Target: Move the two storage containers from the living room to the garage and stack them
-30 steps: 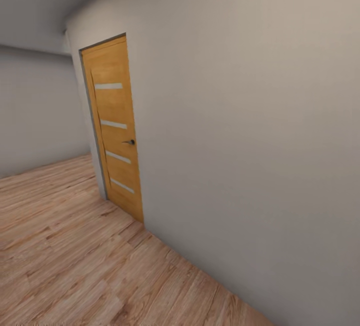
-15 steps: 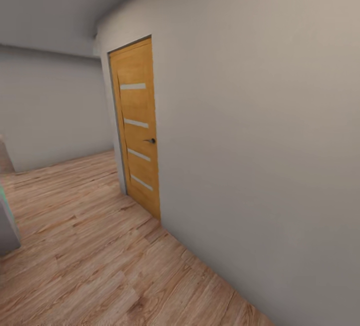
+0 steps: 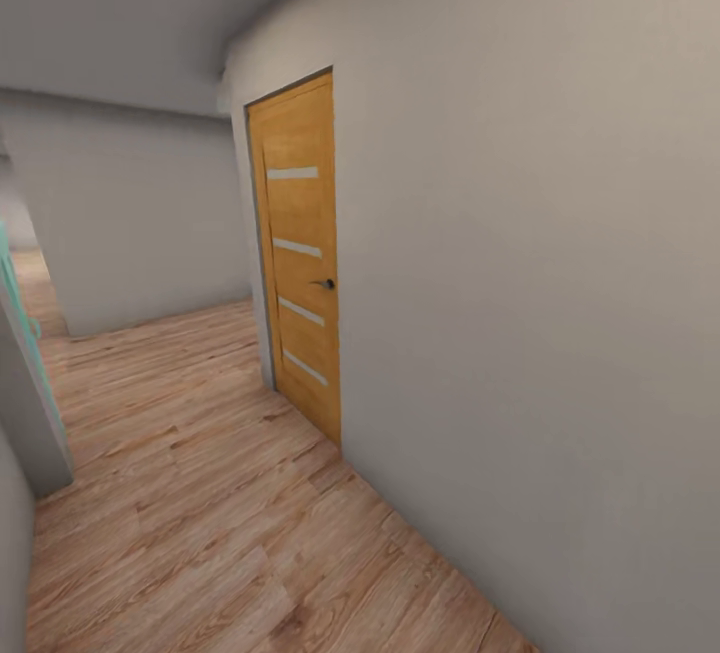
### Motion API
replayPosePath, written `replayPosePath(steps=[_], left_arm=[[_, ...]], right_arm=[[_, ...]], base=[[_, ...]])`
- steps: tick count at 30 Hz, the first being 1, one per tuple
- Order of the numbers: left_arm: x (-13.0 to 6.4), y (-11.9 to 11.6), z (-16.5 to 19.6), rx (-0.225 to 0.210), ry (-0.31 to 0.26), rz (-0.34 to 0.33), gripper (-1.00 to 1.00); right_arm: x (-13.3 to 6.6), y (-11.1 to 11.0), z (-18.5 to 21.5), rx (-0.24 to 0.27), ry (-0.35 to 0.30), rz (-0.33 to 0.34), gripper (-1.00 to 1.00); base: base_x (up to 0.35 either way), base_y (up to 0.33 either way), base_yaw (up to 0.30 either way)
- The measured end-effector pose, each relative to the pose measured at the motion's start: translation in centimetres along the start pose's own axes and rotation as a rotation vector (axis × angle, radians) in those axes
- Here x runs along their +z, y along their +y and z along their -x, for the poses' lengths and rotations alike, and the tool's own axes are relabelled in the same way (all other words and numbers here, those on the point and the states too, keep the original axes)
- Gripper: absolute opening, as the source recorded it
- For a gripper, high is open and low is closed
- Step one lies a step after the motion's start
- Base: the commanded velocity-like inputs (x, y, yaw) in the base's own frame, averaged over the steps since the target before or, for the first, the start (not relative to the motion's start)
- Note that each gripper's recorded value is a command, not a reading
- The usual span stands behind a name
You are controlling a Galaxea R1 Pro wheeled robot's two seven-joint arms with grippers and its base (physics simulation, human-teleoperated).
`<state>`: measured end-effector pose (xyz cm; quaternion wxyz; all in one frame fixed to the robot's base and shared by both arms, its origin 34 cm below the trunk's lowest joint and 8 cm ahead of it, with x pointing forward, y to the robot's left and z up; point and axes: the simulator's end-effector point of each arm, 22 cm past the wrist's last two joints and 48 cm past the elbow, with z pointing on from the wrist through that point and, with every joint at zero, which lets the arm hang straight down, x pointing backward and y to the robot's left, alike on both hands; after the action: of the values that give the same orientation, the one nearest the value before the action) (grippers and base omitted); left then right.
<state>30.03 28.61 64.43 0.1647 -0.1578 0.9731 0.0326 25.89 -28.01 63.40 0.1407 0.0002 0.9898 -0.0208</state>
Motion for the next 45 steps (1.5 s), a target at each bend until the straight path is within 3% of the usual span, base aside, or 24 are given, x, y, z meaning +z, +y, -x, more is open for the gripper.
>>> replayPosePath(steps=[20,28,34,45], left_arm=[[0.01,0.13,-0.3,0.0,0.015,0.002,1.0],[0.01,0.14,-0.29,0.0,0.015,0.002,1.0],[0.01,0.14,-0.29,0.0,0.015,0.002,1.0],[0.01,0.13,-0.3,0.0,0.015,0.002,1.0]], right_arm=[[0.0,0.05,0.04,-0.001,-0.002,0.001,1.0],[0.0,0.0,0.04,-0.005,-0.001,0.0,1.0],[0.0,0.11,0.04,-0.045,-0.002,0.005,1.0],[0.0,0.16,0.07,-0.05,-0.003,0.005,1.0]], base=[[0.321,0.0,0.004],[0.322,0.0,0.23],[0.321,0.0,0.267],[0.321,0.0,0.269]])
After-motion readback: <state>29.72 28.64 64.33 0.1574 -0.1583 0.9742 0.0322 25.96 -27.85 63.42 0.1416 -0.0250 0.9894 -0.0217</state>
